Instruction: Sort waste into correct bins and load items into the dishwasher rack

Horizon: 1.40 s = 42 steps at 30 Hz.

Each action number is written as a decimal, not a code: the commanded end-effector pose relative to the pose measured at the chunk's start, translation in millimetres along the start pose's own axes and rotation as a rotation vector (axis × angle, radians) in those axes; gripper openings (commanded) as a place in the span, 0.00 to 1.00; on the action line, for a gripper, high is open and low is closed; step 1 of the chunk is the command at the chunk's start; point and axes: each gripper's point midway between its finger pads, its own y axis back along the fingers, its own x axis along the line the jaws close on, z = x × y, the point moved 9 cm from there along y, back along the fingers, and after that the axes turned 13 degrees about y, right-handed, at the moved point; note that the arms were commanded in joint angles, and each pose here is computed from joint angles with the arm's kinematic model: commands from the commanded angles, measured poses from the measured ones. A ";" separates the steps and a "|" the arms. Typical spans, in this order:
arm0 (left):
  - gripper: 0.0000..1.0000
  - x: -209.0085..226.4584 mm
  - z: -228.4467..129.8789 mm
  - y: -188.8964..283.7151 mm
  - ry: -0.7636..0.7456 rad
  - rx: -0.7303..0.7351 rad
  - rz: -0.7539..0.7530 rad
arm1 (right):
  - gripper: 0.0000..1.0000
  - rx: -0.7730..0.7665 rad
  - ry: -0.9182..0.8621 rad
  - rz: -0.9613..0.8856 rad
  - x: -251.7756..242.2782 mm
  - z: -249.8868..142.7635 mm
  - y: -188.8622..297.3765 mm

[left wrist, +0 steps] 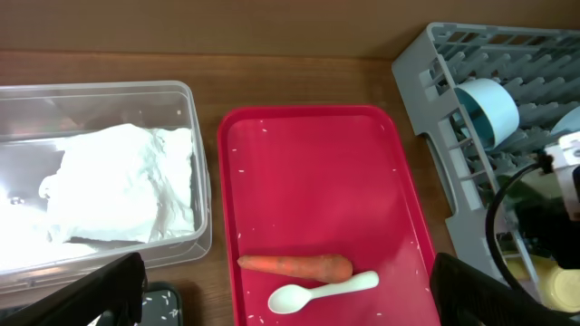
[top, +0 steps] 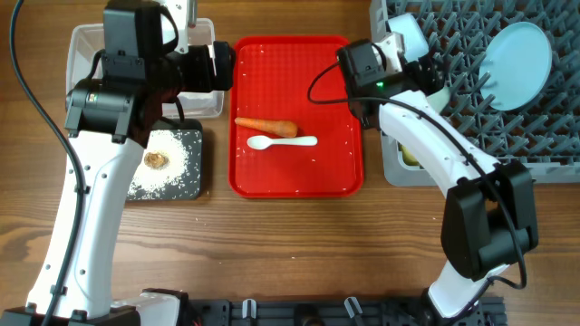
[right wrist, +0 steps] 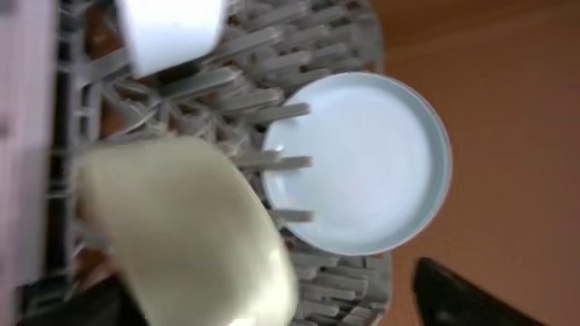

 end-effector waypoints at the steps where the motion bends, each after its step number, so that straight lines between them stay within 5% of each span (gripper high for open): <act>1: 1.00 1.5 1.2 -0.3 0.008 -0.004 0.004 | 0.98 -0.019 0.014 0.134 15.8 -1.2 1.1; 10: 1.00 1.5 1.2 -0.3 0.008 -0.004 0.004 | 1.00 -0.208 -0.215 0.132 -62.8 14.6 45.0; 16: 1.00 1.5 1.2 -0.3 0.008 -0.004 0.004 | 1.00 -0.772 -0.260 0.825 -75.9 29.3 120.3; 19: 1.00 1.5 1.2 -0.3 0.008 -0.004 0.004 | 1.00 -0.884 -0.252 1.167 -56.4 36.1 140.7; 25: 1.00 1.5 1.2 -0.3 0.008 -0.004 0.004 | 1.00 -0.581 -0.279 1.386 31.3 61.5 103.9; 31: 1.00 1.5 1.2 -0.3 0.008 -0.004 0.004 | 0.93 -0.524 -0.232 1.493 94.4 81.9 77.9; 34: 1.00 1.5 1.2 -0.3 0.008 -0.004 0.004 | 0.92 -0.450 -0.253 1.532 110.3 82.0 74.0; 37: 1.00 1.5 1.2 -0.3 0.008 -0.004 0.004 | 0.80 -0.312 -0.238 1.553 116.7 67.1 72.7; 42: 1.00 1.5 1.2 -0.3 0.008 -0.004 0.004 | 0.78 -0.159 -0.251 1.456 131.6 57.6 75.5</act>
